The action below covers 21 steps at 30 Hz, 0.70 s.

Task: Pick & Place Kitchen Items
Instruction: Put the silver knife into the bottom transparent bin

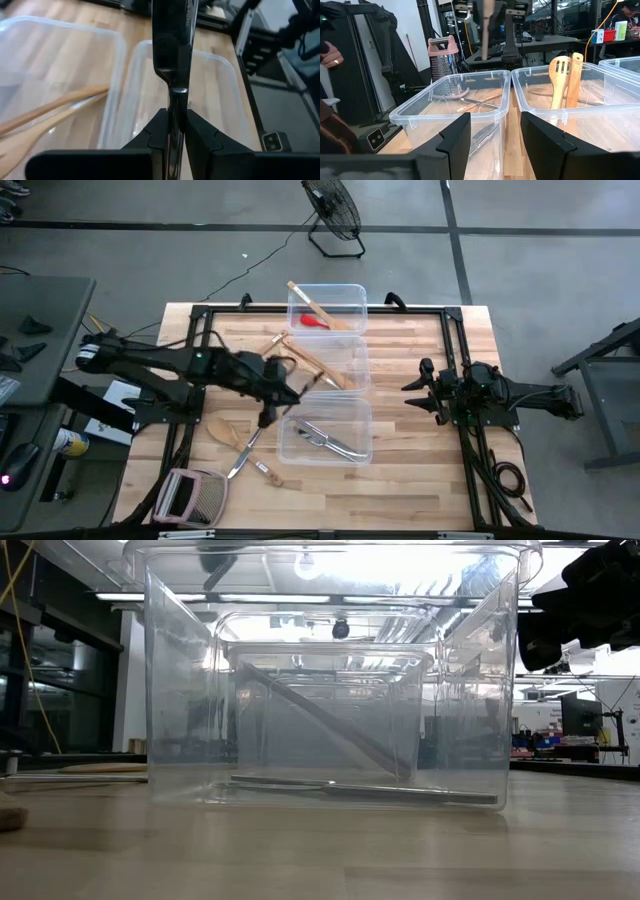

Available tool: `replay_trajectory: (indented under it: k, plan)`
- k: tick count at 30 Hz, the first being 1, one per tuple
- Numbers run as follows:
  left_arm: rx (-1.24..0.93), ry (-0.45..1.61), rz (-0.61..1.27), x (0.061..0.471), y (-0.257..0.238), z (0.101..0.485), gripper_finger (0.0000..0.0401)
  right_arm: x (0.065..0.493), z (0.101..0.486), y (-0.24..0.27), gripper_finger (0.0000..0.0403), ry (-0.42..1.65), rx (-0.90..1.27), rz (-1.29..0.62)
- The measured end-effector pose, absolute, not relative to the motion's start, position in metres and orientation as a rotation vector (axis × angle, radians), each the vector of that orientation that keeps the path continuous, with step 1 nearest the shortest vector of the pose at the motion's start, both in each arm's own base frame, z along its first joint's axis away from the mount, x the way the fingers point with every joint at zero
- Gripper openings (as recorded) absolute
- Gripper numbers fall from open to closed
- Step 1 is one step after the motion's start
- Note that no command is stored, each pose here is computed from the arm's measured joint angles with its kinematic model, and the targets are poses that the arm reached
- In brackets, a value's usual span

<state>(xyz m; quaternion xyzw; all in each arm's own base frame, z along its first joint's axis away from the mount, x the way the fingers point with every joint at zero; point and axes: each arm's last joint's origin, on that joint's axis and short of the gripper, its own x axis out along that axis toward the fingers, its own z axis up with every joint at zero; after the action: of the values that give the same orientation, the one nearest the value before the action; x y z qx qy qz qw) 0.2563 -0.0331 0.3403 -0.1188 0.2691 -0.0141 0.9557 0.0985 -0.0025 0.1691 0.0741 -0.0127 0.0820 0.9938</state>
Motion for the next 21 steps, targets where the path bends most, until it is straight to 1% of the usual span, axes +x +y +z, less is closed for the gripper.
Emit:
replay_trajectory:
  k: [8,17,21]
  plan:
    - [-0.129,0.643,-0.095,0.290,-0.052,0.338,0.0037,0.098,0.169,-0.003,0.0165,-0.025,0.149,0.164]
    - [0.077,0.813,-0.109,0.309,-0.064,0.325,0.0036,0.098,0.169,-0.003,0.0165,-0.026,0.149,0.164]
    - [0.102,0.879,-0.111,0.315,-0.065,0.316,0.0036,0.098,0.169,-0.003,0.0165,-0.027,0.148,0.164]
